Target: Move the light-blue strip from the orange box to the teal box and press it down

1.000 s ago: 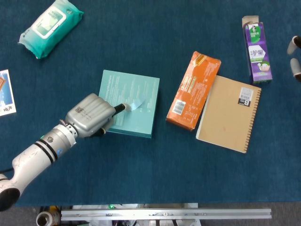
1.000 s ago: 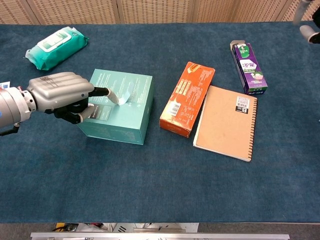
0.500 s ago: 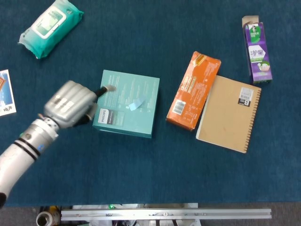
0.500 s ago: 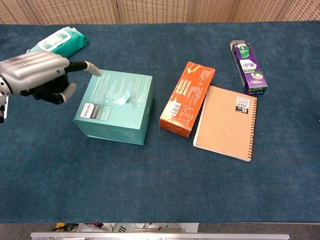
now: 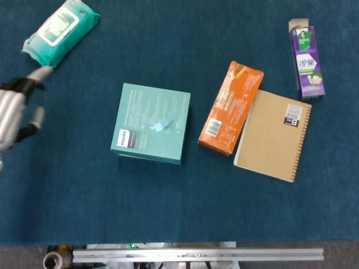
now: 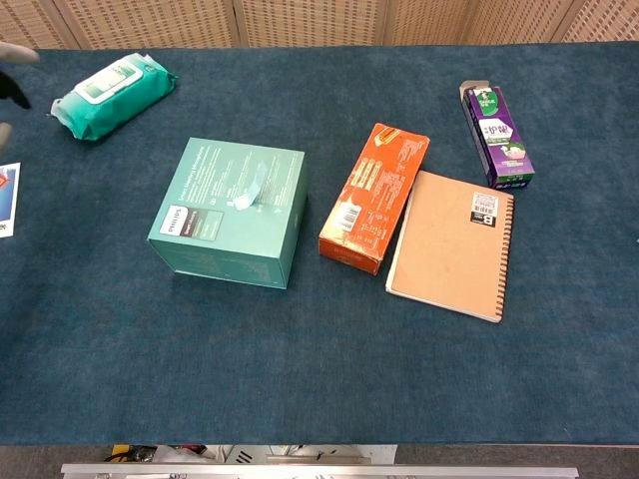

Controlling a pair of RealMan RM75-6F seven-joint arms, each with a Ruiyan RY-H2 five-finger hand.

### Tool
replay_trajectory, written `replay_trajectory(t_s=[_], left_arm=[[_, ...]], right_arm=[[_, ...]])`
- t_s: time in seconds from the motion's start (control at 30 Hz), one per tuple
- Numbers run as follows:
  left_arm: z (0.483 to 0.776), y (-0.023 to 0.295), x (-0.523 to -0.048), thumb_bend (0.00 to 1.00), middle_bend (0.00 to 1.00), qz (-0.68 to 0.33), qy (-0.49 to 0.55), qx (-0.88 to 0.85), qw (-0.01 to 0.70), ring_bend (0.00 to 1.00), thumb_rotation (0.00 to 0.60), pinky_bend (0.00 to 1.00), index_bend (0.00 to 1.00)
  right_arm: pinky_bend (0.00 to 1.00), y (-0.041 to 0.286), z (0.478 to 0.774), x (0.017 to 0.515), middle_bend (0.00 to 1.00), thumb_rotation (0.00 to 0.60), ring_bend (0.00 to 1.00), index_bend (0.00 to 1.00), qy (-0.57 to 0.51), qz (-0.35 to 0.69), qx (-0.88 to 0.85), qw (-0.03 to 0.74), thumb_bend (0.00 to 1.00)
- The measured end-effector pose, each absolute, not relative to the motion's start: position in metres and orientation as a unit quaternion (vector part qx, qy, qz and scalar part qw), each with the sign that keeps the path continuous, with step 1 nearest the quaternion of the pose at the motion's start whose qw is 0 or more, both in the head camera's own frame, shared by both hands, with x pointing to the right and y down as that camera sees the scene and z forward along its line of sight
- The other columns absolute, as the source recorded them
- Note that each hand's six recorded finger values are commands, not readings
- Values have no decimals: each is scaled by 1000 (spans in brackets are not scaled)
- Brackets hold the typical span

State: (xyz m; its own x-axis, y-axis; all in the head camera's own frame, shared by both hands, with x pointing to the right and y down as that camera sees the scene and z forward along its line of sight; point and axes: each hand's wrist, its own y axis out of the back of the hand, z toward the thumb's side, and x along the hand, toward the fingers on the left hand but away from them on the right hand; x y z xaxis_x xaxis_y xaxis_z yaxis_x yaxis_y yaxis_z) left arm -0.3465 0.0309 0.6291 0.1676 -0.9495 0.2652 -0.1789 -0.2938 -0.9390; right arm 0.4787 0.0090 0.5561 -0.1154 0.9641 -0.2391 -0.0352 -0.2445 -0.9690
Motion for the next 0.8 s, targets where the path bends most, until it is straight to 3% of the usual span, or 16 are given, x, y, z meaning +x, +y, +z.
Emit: replay_trajectory(t_s=[0.33, 0.5, 0.8], left_arm=[[625, 79, -401, 482, 302, -518, 494, -576, 396, 259, 600, 348, 125], [626, 102, -402, 482, 302, -525, 491, -572, 395, 259, 600, 341, 125], [627, 115, -399, 482, 302, -534, 484, -571, 393, 259, 600, 338, 125]], right_arm=[[600, 49, 558, 501, 456, 600, 389, 327, -442, 610, -484, 445, 224], [600, 62, 561, 501, 456, 600, 390, 326, -443, 606, -491, 441, 224], [600, 67, 575, 492, 456, 600, 389, 327, -430, 594, -523, 434, 224]])
